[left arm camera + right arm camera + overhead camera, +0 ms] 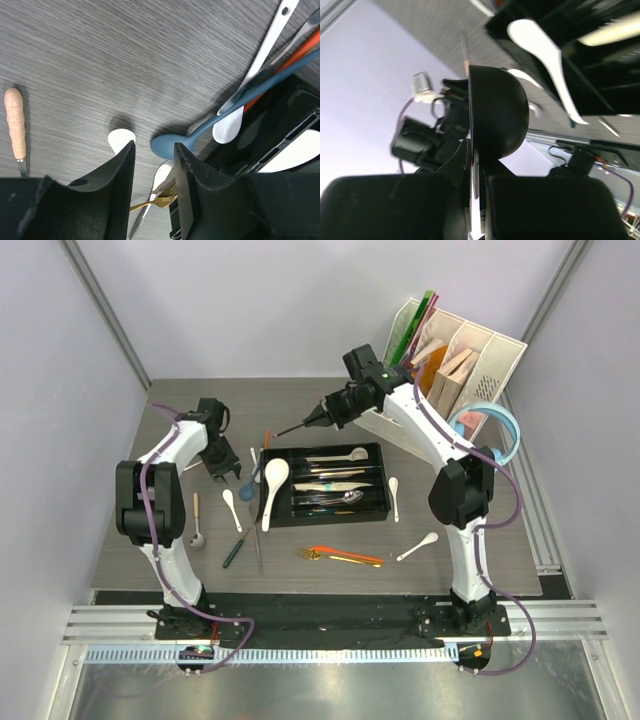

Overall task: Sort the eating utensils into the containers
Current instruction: Place the spoon in the storage box.

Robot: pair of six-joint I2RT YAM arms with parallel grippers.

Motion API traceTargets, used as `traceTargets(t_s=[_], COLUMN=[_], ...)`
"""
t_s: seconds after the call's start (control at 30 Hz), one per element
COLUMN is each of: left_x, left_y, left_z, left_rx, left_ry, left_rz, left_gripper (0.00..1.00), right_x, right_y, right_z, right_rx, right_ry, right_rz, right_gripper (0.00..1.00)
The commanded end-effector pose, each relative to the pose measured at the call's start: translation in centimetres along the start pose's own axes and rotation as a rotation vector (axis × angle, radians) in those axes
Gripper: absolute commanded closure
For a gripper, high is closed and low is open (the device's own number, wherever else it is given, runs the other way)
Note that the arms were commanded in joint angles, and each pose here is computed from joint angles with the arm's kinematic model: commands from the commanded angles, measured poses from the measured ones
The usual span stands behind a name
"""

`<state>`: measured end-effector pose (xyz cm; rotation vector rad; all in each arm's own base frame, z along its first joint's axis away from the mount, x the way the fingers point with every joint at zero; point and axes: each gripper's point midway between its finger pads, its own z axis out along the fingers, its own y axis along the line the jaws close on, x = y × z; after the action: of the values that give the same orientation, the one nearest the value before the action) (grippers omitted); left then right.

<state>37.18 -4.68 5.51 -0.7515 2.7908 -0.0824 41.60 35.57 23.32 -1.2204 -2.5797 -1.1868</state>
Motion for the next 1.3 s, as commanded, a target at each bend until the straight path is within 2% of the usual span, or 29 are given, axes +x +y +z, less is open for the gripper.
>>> traceTargets(t_s=[0.0,0.2,0.3,0.37,0.47,0.8,1.03,1.27], left_x=[-0.4,-0.5,-0.4,-0.3,-0.1,0.0,0.1,0.3], left_y=[-0.1,-0.1,0.0,0.0,0.3,0.7,0.6,0.8], left_z=[-0.2,-0.1,-0.3,-0.4,-0.5,-0.7,-0.5,-0.3], left_rx=[0.033,0.034,0.034,0.036,0.033,0.031,0.032,0.028], left_ry=[-0.014,-0.017,-0.017,-0.019,-0.018,-0.023,-0.016,-0.010], left_rz=[-0.011,-0.019,-0.017,-0.016,-0.016,-0.017,-0.018,-0.018], left_gripper=[0.63,0.63,0.62,0.62,0.63,0.62,0.62,0.62], right_x=[-0.1,-2.7,-3.3,-3.8,-4.8,-9.1,-10.2,-11.6], right_y=[-2.2,-3.1,-3.7,-4.2,-3.7,-7.3,-9.5,-10.4], right_z=[-2.8,-1.9,-0.3,0.4,1.8,4.0,4.5,5.8], right_rx=[0.074,0.115,0.130,0.138,0.087,0.204,0.310,0.341], right_ry=[-0.120,-0.269,-0.283,-0.302,-0.316,-0.413,-0.459,-0.480], right_rz=[0.073,0.128,0.179,0.278,0.335,0.342,0.391,0.395], right_gripper=[0.99,0.99,0.99,0.99,0.99,0.99,0.99,0.99])
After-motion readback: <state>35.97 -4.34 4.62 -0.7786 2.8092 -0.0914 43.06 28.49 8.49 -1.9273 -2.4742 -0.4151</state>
